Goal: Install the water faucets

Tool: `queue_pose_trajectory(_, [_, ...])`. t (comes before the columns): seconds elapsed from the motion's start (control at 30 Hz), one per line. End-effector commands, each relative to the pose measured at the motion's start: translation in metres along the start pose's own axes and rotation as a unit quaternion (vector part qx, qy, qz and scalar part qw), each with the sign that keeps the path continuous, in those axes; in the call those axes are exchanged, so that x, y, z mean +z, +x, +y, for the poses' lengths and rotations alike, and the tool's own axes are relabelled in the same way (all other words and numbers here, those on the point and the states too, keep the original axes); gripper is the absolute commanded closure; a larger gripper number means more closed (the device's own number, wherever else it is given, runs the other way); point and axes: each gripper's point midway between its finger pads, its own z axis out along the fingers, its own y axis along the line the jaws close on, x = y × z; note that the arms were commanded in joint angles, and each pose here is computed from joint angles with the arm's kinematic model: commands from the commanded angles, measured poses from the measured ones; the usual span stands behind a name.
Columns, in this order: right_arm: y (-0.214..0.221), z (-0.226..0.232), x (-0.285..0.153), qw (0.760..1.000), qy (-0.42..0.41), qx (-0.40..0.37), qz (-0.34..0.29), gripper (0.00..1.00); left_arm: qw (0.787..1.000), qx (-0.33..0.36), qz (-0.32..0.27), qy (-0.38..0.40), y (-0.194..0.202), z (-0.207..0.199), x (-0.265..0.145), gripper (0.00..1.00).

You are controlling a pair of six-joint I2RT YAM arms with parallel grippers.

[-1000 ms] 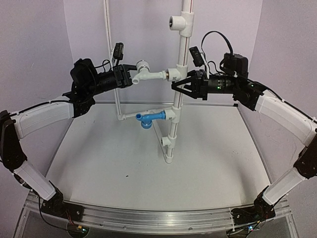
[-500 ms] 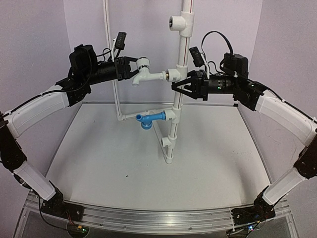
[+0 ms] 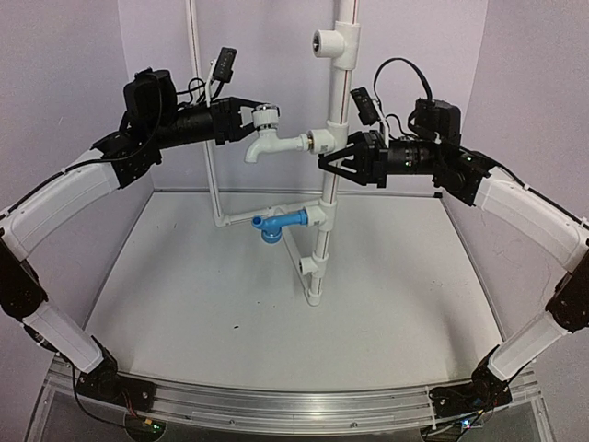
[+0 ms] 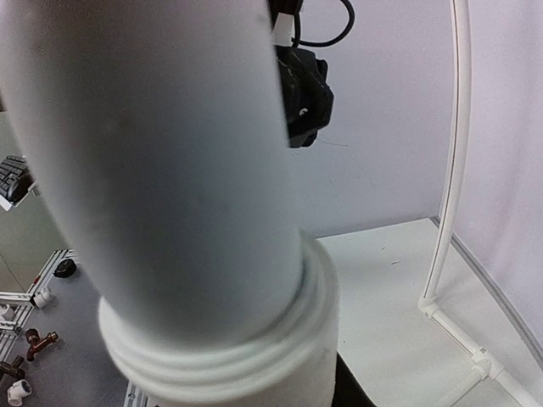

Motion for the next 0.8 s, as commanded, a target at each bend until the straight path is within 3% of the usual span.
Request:
queue_pose_trajectory(0.0, [-0.007,-0.018,0.001,0.997,0.04,0.065,-0.004,1.0,0.988,0.057,-0.001,0.141,-0.03,-0.091,-0.012,0.88])
queue_pose_trajectory(0.37, [-0.013,-0.036,0.002,0.994,0.065,0.087,-0.013,1.0,0.986,0.032,0.042,0.16,-0.018,-0.105,-0.017,0.89])
queue_pose_trajectory(0.77, [-0.025,-0.047,0.001,0.99,0.081,0.106,-0.037,1.0,0.993,0.011,0.058,0.098,0.008,-0.09,-0.025,0.89])
